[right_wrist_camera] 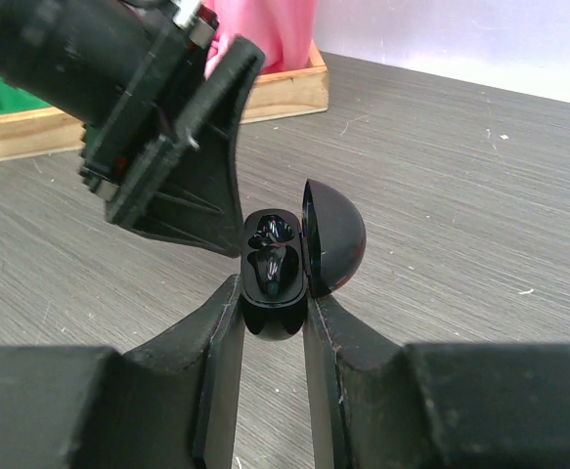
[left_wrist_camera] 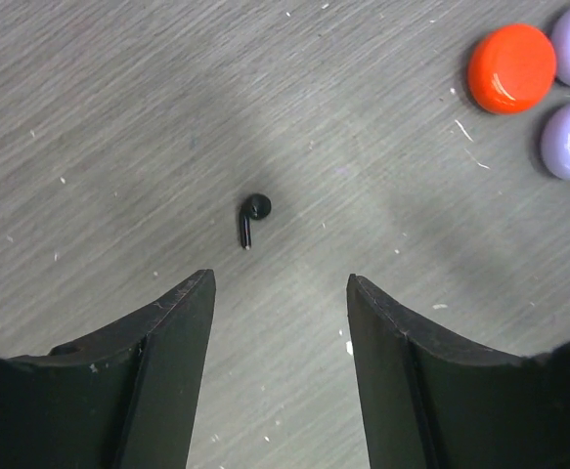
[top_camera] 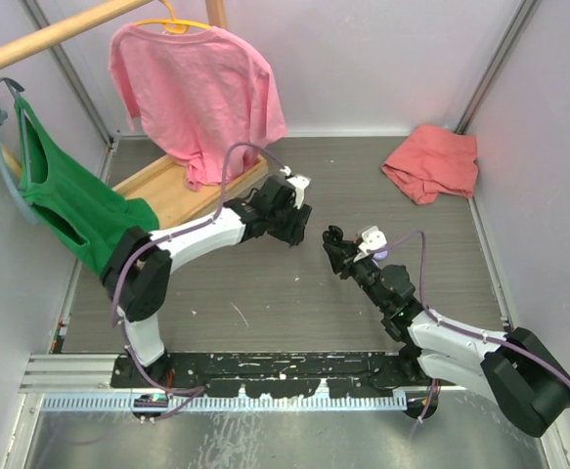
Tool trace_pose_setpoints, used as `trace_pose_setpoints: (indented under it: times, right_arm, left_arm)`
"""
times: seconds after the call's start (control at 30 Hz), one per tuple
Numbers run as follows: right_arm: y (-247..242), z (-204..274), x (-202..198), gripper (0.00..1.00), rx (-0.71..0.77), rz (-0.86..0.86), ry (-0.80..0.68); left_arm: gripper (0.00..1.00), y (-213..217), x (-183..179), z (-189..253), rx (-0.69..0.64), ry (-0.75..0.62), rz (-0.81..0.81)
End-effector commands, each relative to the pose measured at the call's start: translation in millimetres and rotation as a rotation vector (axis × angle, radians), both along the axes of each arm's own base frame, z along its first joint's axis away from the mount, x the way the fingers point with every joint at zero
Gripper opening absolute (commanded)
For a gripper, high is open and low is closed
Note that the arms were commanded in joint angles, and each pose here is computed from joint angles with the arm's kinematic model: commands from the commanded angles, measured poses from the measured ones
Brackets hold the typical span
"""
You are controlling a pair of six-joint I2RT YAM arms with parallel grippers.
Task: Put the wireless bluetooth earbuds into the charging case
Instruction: Move the earbud to the center of the board.
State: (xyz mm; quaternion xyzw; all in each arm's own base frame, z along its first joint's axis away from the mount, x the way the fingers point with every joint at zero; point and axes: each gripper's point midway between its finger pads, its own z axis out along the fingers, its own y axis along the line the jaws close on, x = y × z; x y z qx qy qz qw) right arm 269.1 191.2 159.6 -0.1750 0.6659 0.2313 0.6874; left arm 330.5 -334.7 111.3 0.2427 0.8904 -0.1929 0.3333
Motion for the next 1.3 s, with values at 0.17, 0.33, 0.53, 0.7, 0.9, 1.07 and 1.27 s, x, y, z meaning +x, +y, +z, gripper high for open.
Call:
trace_pose_setpoints:
  times: [0.17,0.33,0.53,0.7,0.9,1.07,1.27]
  right_arm:
    - [-8,22,7,0.01,0.045,-0.055,-0.083]
    - [-7,22,7,0.01,0.045,-0.053,-0.082]
    - [-6,22,7,0.01,0.045,-0.047,-0.083]
    - [-7,22,6,0.01,0.047,-0.048,-0.084]
    - [-6,24,6,0.01,0.049,-0.043,-0.088]
    - [-6,24,5,0.01,0.048,-0.042,-0.088]
    - [-4,23,6,0.01,0.045,-0.032,-0.083]
  left_arm:
    - [0.55,-11,33,-28,0.150,-0.004,-0.052]
    - [0.53,-12,37,-48,0.204,0.034,-0.064]
    - [0.50,-14,38,-64,0.229,0.064,-0.073]
    - [0.45,-13,38,-79,0.261,0.102,-0.065]
    - [0.36,-3,31,-88,0.307,0.143,-0.050]
    - [0.23,11,22,-89,0.346,0.165,-0.015]
    - [0.17,37,3,-83,0.374,0.180,0.051]
